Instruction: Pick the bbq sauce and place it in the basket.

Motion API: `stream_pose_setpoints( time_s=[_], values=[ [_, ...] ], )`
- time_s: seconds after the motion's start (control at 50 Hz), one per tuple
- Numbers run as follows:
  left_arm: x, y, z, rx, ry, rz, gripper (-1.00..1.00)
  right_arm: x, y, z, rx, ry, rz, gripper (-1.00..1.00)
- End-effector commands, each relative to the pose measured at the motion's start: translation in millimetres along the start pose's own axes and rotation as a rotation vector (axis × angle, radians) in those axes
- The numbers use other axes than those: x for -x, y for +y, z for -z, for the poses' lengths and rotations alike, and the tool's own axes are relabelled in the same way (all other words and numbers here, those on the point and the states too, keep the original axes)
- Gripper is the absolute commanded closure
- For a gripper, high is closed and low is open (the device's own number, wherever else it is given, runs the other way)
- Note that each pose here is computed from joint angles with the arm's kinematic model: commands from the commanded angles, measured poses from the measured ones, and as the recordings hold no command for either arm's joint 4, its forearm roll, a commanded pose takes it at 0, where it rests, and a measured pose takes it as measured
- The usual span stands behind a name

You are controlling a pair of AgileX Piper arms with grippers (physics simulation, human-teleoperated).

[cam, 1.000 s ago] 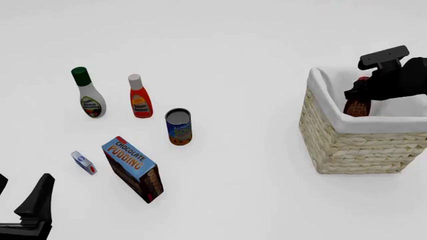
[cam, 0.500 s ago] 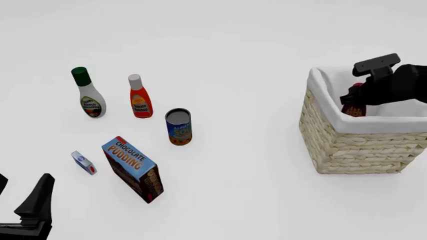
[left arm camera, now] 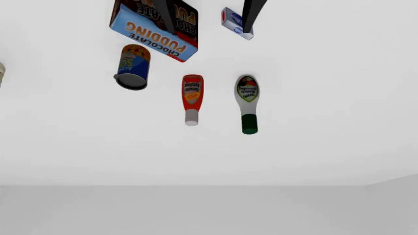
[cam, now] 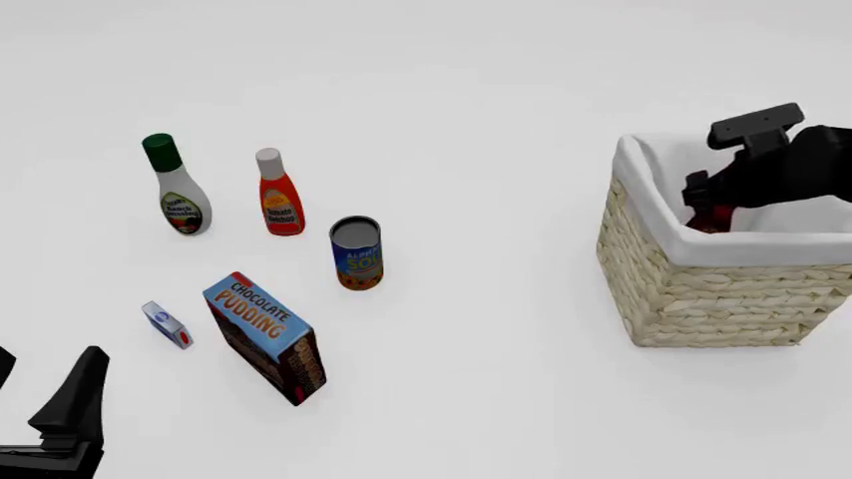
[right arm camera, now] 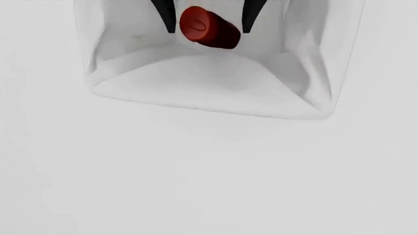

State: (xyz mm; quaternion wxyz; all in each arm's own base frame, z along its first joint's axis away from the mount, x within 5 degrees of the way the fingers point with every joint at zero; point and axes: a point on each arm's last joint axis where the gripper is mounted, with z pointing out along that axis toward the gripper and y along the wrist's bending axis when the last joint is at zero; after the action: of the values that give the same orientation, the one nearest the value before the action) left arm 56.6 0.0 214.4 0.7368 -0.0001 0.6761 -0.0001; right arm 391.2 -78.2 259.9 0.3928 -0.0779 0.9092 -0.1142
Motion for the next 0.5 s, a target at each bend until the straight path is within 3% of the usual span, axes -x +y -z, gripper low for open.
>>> stream_pose_setpoints(
  time_s=[0.02, 0.5],
  values=[
    [0.0, 0.0, 0, 0.000, 0.000, 0.000, -1.00, 8, -1, 11, -0.003, -0.017, 0.000, -1.00],
    [0.0, 0.0, 0, 0.000, 0.000, 0.000, -1.00, 30, 2, 56, -0.004, -0.081, 0.029, -1.00]
  ],
)
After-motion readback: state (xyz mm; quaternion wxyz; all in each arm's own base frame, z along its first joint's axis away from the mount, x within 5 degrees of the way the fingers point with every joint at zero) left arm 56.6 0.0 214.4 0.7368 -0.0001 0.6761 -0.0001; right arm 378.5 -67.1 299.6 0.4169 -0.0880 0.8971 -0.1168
